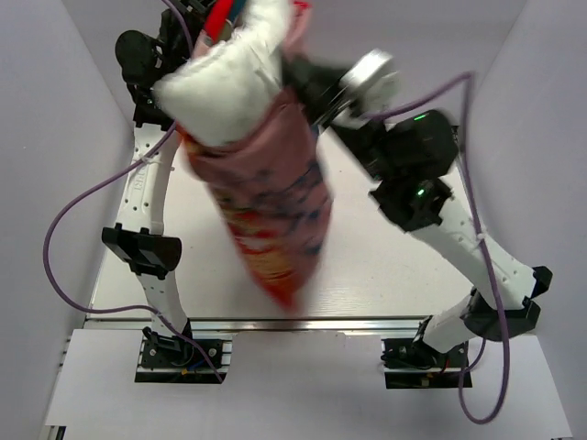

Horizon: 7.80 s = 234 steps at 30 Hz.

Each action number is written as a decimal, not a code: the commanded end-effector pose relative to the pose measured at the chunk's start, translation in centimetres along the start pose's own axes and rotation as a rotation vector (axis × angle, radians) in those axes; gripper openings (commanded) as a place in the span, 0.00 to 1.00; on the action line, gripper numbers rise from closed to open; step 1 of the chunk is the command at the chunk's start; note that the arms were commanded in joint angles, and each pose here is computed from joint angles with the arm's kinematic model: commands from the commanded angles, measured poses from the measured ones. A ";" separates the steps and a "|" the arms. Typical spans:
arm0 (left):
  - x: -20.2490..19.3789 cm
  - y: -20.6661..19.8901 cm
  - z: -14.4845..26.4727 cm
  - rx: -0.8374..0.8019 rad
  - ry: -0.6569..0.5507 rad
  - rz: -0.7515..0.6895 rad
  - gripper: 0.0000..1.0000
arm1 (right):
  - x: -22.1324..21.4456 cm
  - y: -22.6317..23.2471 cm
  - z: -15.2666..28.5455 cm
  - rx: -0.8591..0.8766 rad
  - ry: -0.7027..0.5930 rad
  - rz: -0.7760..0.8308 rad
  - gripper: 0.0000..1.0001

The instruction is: Put the pillow into the pillowcase

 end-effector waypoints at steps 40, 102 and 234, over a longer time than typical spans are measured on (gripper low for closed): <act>4.1 -1.8 2.7 0.020 -0.171 -0.074 0.00 | 5.7 -4.1 4.2 0.264 -0.159 -0.383 0.00; 1.8 -5.6 3.4 -0.002 -0.103 -0.205 0.00 | 7.4 -21.9 2.3 -0.777 -0.253 0.309 0.00; -13.6 16.0 -1.4 0.069 0.101 0.217 0.11 | -8.8 -23.6 20.0 -0.817 0.220 -0.056 0.00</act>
Point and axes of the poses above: each gripper's point midway between its finger pads, its own z axis back along the fingers, its own y axis along the line the jaws close on, x = y × z, the point moved 6 cm from there along z, back along the fingers, and after that the axes turned 4 degrees about -z, right-handed, at the moved point
